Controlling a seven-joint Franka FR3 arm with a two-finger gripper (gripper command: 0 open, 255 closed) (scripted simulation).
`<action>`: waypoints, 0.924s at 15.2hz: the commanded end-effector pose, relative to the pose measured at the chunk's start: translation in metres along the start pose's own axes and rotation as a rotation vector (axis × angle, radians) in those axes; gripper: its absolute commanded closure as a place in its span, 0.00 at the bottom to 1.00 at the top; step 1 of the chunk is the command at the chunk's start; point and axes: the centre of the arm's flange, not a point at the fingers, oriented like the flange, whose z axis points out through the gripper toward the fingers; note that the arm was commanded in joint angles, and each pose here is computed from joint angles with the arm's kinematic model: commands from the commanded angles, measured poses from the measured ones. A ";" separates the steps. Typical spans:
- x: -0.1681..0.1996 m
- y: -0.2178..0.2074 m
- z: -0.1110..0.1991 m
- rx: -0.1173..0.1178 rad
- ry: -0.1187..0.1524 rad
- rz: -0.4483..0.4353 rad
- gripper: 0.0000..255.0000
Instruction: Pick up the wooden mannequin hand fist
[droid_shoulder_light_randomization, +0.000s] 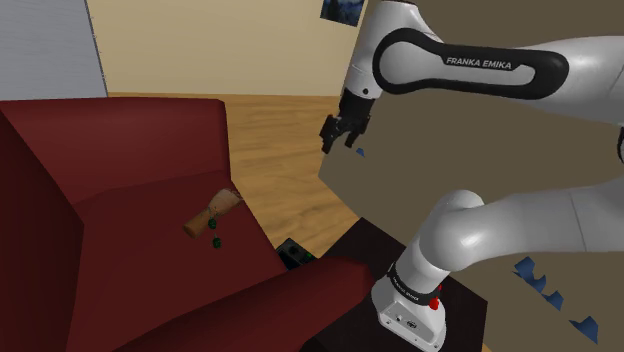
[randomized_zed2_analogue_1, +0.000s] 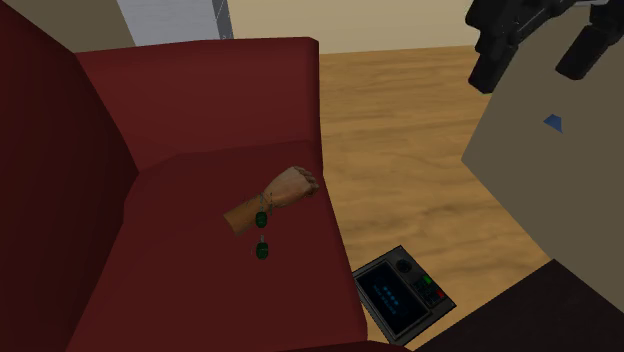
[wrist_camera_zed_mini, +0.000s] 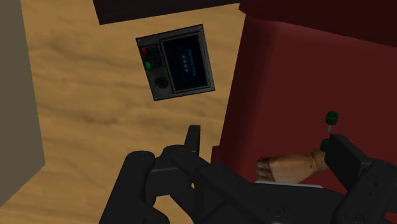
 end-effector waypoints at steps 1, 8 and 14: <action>0.005 -0.013 0.021 0.012 0.010 0.052 0.00; 0.027 -0.060 0.093 0.049 0.035 0.223 0.00; 0.053 -0.098 0.153 0.080 0.056 0.369 0.00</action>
